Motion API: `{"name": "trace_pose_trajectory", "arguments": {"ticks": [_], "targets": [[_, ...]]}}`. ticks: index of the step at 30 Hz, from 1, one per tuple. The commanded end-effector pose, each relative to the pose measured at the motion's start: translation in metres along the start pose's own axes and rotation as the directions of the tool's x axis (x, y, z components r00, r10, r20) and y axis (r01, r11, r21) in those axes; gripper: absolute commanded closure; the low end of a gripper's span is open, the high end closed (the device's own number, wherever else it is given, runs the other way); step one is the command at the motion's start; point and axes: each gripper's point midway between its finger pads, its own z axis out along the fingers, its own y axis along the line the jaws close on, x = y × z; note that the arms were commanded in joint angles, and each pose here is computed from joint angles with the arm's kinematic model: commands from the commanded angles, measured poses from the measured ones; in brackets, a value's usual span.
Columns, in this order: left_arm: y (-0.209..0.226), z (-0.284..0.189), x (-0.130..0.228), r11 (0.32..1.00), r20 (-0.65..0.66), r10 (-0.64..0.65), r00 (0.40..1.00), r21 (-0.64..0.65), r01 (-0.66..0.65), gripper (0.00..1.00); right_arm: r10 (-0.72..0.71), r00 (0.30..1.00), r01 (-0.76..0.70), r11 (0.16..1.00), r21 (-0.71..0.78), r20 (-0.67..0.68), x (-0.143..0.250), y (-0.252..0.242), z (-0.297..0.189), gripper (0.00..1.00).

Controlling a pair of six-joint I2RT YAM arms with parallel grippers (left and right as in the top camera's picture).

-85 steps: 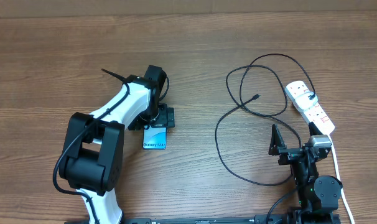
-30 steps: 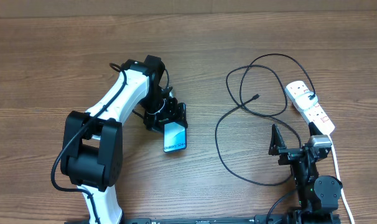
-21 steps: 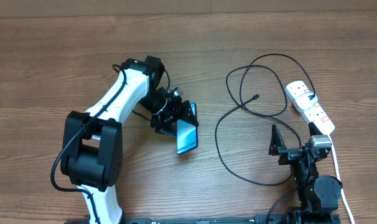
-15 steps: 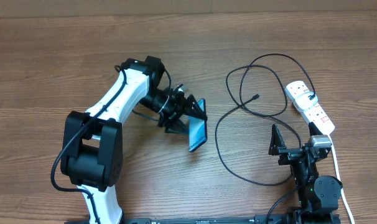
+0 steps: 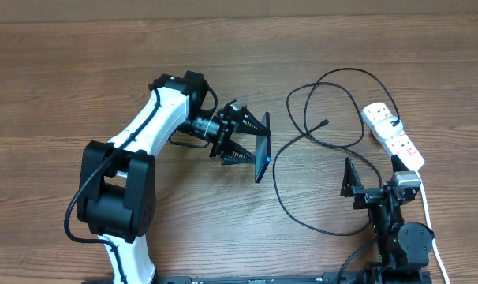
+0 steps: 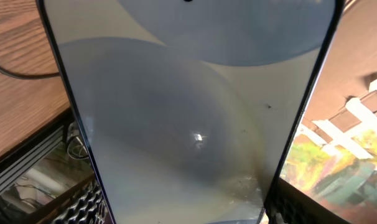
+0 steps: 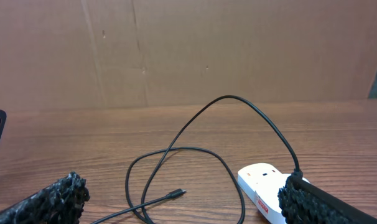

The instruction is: Plug charger to phone and switch on socket

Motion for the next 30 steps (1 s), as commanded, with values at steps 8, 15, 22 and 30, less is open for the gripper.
{"name": "trace_pose_trajectory", "arguments": {"ticks": [8,15,22,30], "targets": [[-0.021,-0.001,0.003,0.997,-0.024,0.016,1.0,0.075,-0.015,0.49,-0.008,1.0,0.008,1.0,0.0,0.005,0.002,0.0,0.0,0.0],[-0.021,-0.001,0.003,0.997,-0.024,0.016,1.0,0.075,-0.015,0.5,-0.008,1.0,0.008,1.0,0.0,0.005,0.002,0.0,0.0,0.0],[-0.02,-0.001,0.003,0.997,-0.021,0.023,1.0,0.073,-0.021,0.5,-0.008,1.0,0.008,1.0,0.0,0.005,0.002,0.0,0.0,0.0],[-0.015,-0.001,-0.007,0.996,0.008,0.087,0.996,0.027,-0.087,0.52,-0.008,1.0,0.008,1.0,0.0,0.005,0.002,0.0,0.0,0.0]]}}
